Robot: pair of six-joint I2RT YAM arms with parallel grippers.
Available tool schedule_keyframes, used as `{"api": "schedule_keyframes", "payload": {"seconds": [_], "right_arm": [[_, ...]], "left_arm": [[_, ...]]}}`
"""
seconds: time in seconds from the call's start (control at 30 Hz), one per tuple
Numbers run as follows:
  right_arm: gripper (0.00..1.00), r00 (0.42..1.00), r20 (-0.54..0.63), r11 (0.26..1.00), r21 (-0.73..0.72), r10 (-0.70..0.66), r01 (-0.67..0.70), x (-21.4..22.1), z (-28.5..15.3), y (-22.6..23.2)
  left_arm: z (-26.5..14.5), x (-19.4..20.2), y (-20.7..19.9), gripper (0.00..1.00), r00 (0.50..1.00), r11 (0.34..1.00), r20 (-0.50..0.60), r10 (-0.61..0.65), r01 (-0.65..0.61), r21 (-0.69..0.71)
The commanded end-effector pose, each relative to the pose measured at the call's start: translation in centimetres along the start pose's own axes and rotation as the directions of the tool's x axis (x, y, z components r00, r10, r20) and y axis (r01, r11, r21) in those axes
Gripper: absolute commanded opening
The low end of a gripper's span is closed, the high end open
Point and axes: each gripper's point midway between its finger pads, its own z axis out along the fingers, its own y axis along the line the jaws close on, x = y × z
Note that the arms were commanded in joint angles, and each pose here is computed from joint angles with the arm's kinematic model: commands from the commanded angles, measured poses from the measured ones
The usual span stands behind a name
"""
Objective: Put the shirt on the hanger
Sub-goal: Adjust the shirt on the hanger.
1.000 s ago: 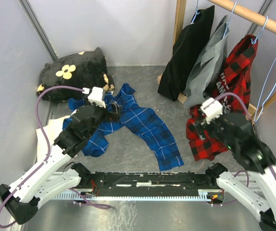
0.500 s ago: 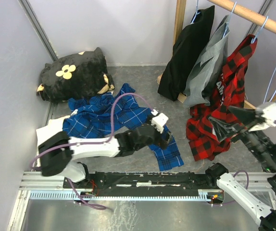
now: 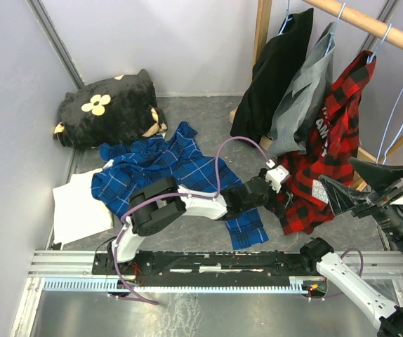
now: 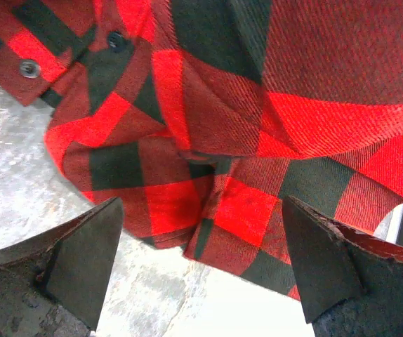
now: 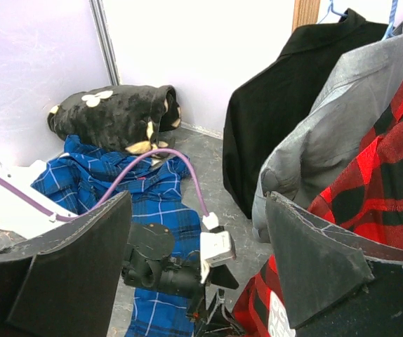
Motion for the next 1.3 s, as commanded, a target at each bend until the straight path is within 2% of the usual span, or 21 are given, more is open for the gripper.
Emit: {"api": "schedule_keyframes", "payload": {"seconds": [0.0, 0.13, 0.27, 0.4, 0.5, 0.57, 0.67, 0.73, 0.83, 0.9, 1.03, 1.07, 1.13, 1.17, 1.2, 1.27], "right_arm": [[0.85, 1.000, -0.002, 1.000, -0.011, -0.020, 0.020, 0.2, -0.5, 0.1], [0.85, 0.999, -0.033, 0.999, -0.008, -0.038, 0.038, 1.4, -0.3, -0.1], [0.85, 0.999, -0.017, 0.999, -0.005, -0.044, 0.044, 1.2, -0.5, -0.2], [0.86, 0.998, -0.021, 0.999, 0.001, -0.053, 0.053, 1.8, -0.7, -0.3], [0.87, 0.997, -0.038, 0.997, 0.032, -0.063, 0.065, 2.3, -0.8, -1.0], [0.87, 0.997, -0.049, 0.997, 0.044, -0.067, 0.069, 2.6, -0.8, -1.2], [0.87, 0.996, -0.061, 0.997, 0.032, -0.066, 0.068, 3.0, -0.6, -1.0], [0.87, 0.996, -0.066, 0.998, 0.020, -0.063, 0.064, 3.1, -0.4, -0.8], [0.87, 0.996, -0.072, 0.998, 0.009, -0.061, 0.062, 3.2, -0.2, -0.6], [0.87, 0.995, -0.075, 0.998, 0.005, -0.064, 0.064, 3.3, -0.2, -0.5], [0.87, 0.994, -0.081, 0.997, 0.009, -0.073, 0.073, 3.5, -0.4, -0.7], [0.87, 0.994, -0.082, 0.997, 0.010, -0.074, 0.075, 3.5, -0.4, -0.7], [0.87, 0.993, -0.088, 0.997, 0.012, -0.078, 0.079, 3.7, -0.5, -0.8], [0.87, 0.993, -0.089, 0.996, 0.013, -0.081, 0.083, 3.7, -0.6, -0.8], [0.87, 0.992, -0.091, 0.996, 0.016, -0.083, 0.085, 3.7, -0.6, -0.9], [0.87, 0.992, -0.090, 0.996, 0.024, -0.087, 0.090, 3.7, -0.8, -1.0]], "left_arm": [[1.5, -0.3, -3.3, 0.99, 0.999, 0.991, 0.009, -0.041, 0.040, 0.126], [1.7, 2.0, -4.8, 0.99, 0.997, 0.979, -0.062, -0.038, 0.050, 0.199], [2.1, 4.4, -4.1, 0.99, 0.992, 0.989, -0.123, -0.009, 0.028, 0.147], [3.3, 6.2, -1.4, 0.99, 0.978, 0.997, -0.202, 0.054, -0.065, -0.050], [3.2, 6.9, 2.8, 0.99, 0.964, 0.946, -0.254, 0.081, -0.155, -0.284], [3.2, 6.2, 4.2, 0.99, 0.963, 0.915, -0.251, 0.097, -0.185, -0.358], [3.6, 4.9, 5.0, 0.99, 0.964, 0.900, -0.238, 0.121, -0.208, -0.384], [4.3, 6.1, 6.1, 0.99, 0.960, 0.898, -0.256, 0.110, -0.206, -0.388], [5.1, 6.4, 6.2, 0.98, 0.966, 0.930, -0.249, 0.075, -0.157, -0.332], [6.0, 6.5, 5.4, 0.88, 0.969, 0.962, -0.241, 0.063, -0.123, -0.243], [7.1, 5.7, 3.1, 0.53, 0.975, 0.990, -0.209, 0.080, -0.102, -0.097], [7.4, 5.2, 2.6, 0.44, 0.976, 0.992, -0.198, 0.085, -0.102, -0.075], [7.7, 3.6, 2.2, 0.17, 0.983, 0.993, -0.162, 0.085, -0.097, -0.065], [8.0, 2.2, 2.1, 0.09, 0.988, 0.993, -0.129, 0.086, -0.095, -0.067], [8.2, 0.9, 2.1, 0.04, 0.991, 0.992, -0.100, 0.087, -0.095, -0.078], [8.8, -1.6, 2.4, 0.03, 0.995, 0.991, -0.047, 0.089, -0.093, -0.097]]}}
